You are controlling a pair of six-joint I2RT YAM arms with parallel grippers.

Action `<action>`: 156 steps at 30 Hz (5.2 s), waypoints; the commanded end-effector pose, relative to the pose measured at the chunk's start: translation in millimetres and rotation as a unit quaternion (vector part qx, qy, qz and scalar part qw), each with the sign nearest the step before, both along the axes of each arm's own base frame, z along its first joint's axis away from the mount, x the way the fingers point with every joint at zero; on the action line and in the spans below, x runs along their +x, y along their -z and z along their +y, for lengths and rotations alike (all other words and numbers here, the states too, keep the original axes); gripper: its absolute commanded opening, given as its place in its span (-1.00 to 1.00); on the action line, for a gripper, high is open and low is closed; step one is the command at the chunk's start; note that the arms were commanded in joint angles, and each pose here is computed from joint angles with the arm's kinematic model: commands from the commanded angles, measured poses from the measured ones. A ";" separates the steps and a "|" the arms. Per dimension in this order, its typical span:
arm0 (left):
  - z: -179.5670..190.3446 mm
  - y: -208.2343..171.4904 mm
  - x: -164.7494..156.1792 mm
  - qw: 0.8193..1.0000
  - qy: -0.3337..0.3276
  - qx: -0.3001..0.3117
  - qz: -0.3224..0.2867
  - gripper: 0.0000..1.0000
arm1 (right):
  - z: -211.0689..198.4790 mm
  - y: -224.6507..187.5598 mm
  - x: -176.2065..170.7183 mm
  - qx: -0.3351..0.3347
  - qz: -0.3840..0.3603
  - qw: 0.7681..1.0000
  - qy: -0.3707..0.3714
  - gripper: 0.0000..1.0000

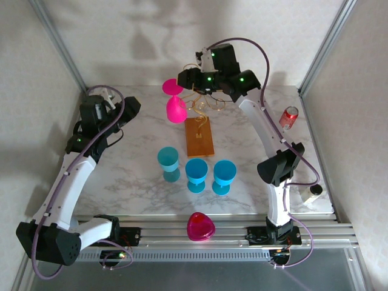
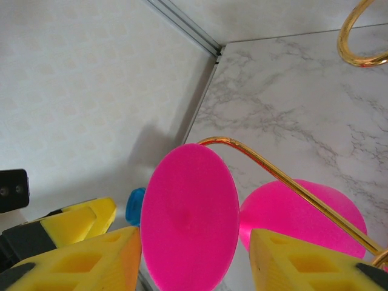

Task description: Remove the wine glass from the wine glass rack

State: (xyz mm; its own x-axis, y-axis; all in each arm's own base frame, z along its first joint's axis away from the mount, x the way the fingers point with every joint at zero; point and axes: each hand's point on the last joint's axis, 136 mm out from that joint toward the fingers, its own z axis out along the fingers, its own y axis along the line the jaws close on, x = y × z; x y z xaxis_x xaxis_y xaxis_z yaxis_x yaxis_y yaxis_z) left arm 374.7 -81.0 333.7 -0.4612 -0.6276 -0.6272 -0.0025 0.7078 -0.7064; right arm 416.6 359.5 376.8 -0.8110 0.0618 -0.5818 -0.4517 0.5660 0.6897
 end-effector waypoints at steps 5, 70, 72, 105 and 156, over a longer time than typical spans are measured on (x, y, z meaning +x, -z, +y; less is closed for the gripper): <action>4.1 -6.5 -3.3 1.000 -0.002 -0.005 -0.014 0.02 | 5.5 -1.0 -1.6 0.008 0.007 1.000 -0.009 -0.01; 11.3 -2.5 -3.4 1.000 -0.005 -0.016 -0.011 0.02 | 11.2 5.3 -5.3 0.026 0.027 0.999 -0.013 -0.74; 11.2 -3.0 -3.3 1.000 -0.005 -0.017 -0.011 0.02 | 10.3 3.6 -6.2 0.026 0.025 0.999 -0.013 -0.75; 11.5 -4.3 -2.8 1.000 -0.002 -0.017 -0.012 0.02 | 12.8 -27.1 -3.8 0.109 0.045 0.993 -0.030 -1.00; 15.0 -2.4 -2.9 1.000 -0.009 -0.012 -0.009 0.03 | 5.3 -31.6 28.7 0.119 0.024 0.992 0.008 -1.00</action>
